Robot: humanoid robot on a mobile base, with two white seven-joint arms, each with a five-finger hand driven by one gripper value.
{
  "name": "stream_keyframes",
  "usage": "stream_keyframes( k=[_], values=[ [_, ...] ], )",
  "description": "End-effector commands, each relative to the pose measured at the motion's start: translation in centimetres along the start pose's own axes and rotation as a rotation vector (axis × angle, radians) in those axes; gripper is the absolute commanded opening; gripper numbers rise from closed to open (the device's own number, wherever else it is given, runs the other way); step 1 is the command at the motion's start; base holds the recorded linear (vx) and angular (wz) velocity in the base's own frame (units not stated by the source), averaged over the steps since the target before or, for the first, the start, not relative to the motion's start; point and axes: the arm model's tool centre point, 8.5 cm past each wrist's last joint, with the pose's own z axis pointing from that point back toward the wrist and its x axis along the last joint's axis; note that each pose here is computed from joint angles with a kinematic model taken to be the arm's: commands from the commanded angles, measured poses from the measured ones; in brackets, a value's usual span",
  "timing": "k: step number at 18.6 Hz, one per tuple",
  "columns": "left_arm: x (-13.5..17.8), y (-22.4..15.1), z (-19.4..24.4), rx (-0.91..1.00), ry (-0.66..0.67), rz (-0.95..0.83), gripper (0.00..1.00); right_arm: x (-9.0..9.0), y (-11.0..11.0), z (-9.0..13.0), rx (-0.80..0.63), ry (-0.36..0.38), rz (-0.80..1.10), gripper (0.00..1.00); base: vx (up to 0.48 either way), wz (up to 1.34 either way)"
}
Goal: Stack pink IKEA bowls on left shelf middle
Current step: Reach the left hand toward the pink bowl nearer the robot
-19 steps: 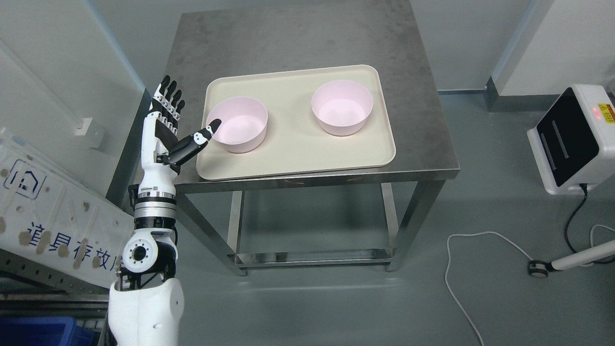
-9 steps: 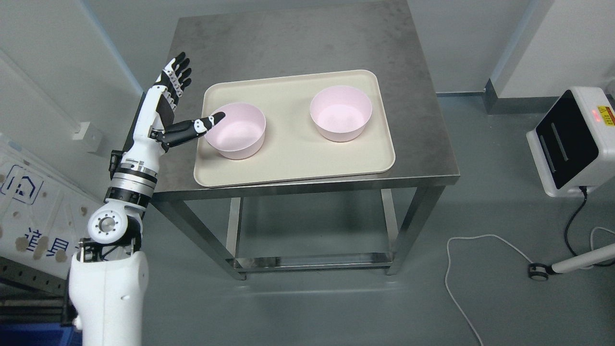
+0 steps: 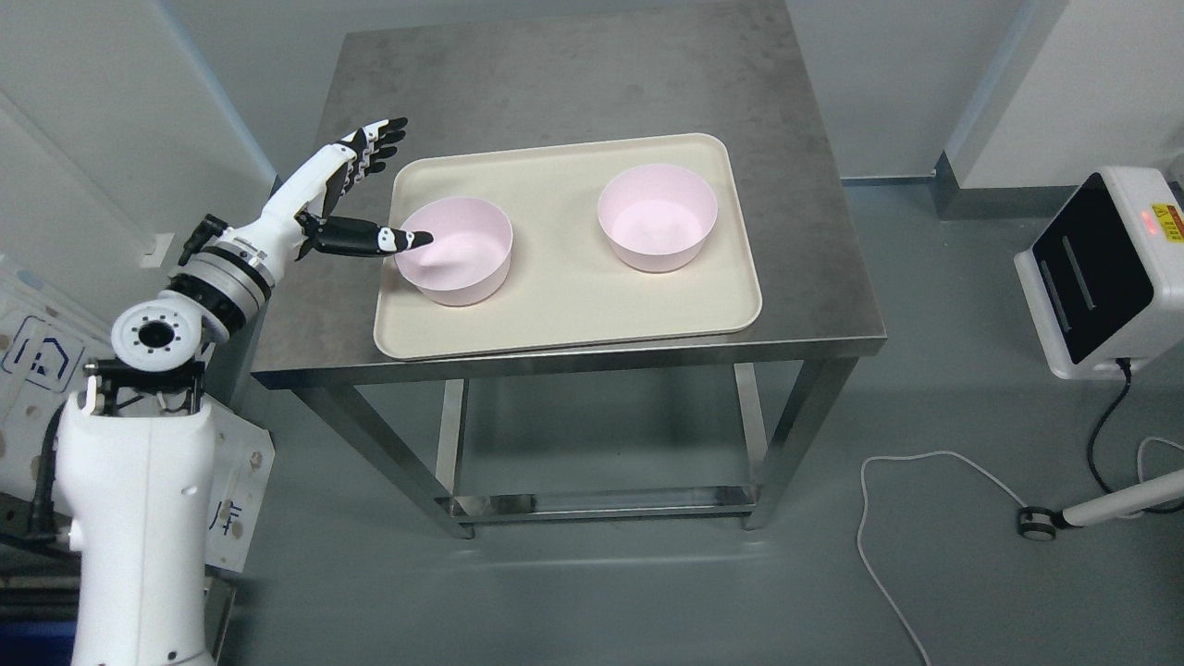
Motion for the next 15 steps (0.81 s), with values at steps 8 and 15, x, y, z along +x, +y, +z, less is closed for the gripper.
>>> stream_keyframes(
  k=[8,15],
  values=[
    [0.7,-3.7,-4.6,-0.173,0.123,-0.209,0.81,0.0,-1.1,0.0,-0.017,0.000,0.001,1.00,0.000,0.00],
    [1.0,-4.5,-5.0,-0.178,0.116,-0.214,0.65,0.0,-1.1,0.0,-0.017,0.000,0.001,1.00,0.000,0.00]
  ],
)
